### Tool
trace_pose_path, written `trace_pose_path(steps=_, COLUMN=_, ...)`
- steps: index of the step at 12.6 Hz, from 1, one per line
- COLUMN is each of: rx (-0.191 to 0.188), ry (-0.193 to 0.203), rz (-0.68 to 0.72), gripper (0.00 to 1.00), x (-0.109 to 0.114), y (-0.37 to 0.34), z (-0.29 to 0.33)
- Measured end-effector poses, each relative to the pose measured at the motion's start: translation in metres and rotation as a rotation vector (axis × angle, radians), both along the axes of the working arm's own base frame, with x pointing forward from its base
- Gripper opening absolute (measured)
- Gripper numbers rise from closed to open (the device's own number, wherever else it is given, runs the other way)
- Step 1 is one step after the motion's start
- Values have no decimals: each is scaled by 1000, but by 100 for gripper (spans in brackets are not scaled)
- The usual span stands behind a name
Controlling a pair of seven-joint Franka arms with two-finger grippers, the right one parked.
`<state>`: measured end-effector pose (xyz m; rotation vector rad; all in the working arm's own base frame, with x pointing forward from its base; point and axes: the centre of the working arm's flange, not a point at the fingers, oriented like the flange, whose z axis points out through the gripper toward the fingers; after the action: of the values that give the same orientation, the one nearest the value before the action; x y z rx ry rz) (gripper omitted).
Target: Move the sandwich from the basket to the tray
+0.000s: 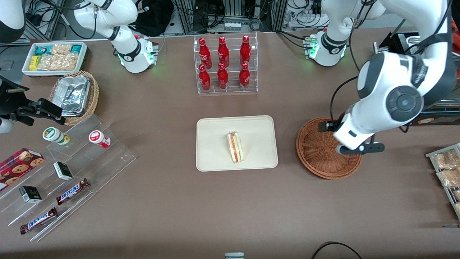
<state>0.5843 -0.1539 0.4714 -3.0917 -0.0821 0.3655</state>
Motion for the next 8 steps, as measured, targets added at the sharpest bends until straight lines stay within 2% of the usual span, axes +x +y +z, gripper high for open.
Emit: trace_pose_path(steps=8, rx=-16, ry=-21, rz=40, gripper=100, x=-40, y=42, z=53)
